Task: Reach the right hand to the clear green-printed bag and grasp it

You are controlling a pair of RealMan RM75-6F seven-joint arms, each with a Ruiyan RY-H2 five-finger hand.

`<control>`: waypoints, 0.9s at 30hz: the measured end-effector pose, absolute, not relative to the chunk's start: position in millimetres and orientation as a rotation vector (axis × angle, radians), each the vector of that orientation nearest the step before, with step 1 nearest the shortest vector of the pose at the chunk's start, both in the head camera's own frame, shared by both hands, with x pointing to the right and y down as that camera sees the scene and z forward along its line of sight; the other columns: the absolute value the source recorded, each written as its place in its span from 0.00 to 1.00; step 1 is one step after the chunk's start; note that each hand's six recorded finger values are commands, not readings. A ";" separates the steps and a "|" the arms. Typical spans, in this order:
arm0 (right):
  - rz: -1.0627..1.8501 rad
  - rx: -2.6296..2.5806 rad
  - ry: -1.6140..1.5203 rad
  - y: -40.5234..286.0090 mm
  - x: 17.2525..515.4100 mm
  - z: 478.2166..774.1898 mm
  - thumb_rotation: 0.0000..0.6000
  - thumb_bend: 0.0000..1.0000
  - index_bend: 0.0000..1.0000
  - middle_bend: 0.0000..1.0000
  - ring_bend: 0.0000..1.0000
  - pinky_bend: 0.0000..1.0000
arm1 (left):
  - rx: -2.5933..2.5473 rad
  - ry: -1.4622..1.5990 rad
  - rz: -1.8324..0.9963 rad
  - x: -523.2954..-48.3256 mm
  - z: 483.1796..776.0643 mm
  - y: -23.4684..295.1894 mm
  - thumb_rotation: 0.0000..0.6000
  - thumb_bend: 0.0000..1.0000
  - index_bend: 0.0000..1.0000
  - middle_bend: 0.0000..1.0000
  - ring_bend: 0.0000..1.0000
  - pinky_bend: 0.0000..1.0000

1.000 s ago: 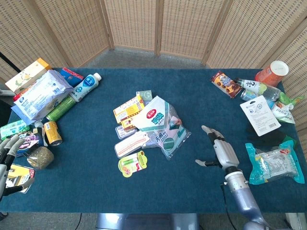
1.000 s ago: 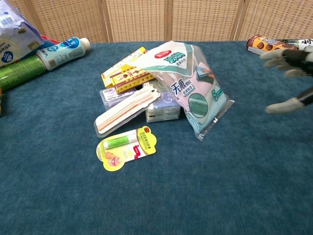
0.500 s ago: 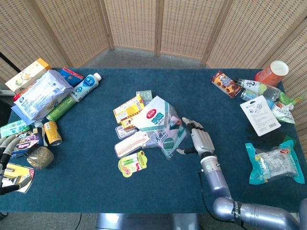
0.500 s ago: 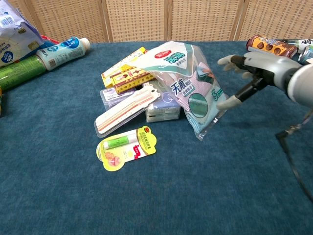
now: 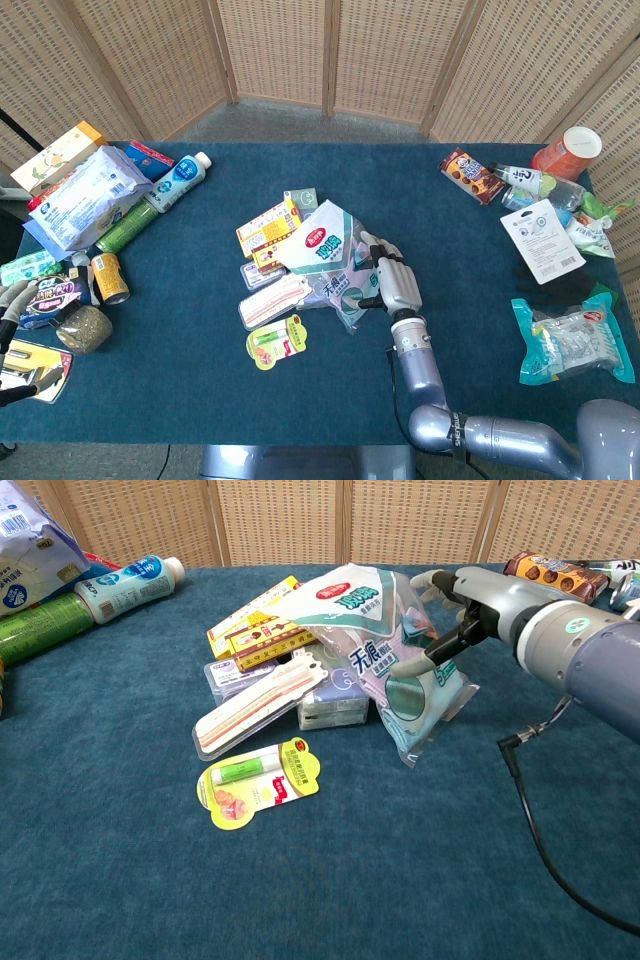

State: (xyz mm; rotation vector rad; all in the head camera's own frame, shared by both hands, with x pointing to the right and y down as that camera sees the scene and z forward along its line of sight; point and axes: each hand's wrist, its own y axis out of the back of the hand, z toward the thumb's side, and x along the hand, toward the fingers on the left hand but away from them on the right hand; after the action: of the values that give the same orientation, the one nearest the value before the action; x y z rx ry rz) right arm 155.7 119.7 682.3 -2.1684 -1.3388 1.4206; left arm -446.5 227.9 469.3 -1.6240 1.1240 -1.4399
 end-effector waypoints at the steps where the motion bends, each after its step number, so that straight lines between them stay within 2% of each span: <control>1: 1.428 -2.173 -1.335 119.8 155.0 684.7 0.99 0.00 0.00 0.00 0.00 0.00 | -1.624 1.125 -1.440 -446.8 469.1 227.9 1.00 0.00 0.00 0.00 0.00 0.00; 20: 1.454 -2.246 -1.339 129.5 140.4 707.5 1.00 0.00 0.00 0.00 0.00 0.01 | -1.628 1.134 -1.444 -449.3 469.4 227.4 1.00 0.00 0.00 0.00 0.00 0.00; 22: 1.452 -2.253 -1.359 131.7 138.9 711.1 1.00 0.00 0.00 0.00 0.00 0.11 | -1.626 1.134 -1.443 -449.8 469.1 227.1 1.00 0.00 0.00 0.00 0.00 0.00; 23: 1.451 -2.255 -1.368 132.6 138.2 712.5 1.00 0.00 0.00 0.05 0.00 0.21 | -1.626 1.136 -1.443 -449.9 469.1 227.0 1.00 0.00 0.00 0.00 0.00 0.00; 25: 1.449 -2.250 -1.384 133.8 137.2 715.6 1.00 0.00 0.00 0.22 0.06 0.40 | -1.628 1.137 -1.446 -450.5 469.6 227.1 1.00 0.00 0.00 0.00 0.00 0.00; 26: 1.448 -2.249 -1.393 134.4 136.9 717.1 1.00 0.00 0.01 0.34 0.13 0.49 | -1.627 1.136 -1.447 -450.7 469.7 227.1 1.00 0.00 0.00 0.00 0.00 0.00; 27: 1.446 -2.250 -1.402 134.9 136.7 718.7 1.00 0.01 0.07 0.48 0.25 0.59 | -1.627 1.136 -1.448 -451.0 469.8 227.0 1.00 0.00 0.00 0.00 0.00 0.00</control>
State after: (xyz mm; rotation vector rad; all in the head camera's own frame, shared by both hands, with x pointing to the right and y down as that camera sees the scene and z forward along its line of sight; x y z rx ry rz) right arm 136.7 134.9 718.7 -2.2495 -1.4019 1.4456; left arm -451.0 227.0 469.8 -1.6268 1.1355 -1.4479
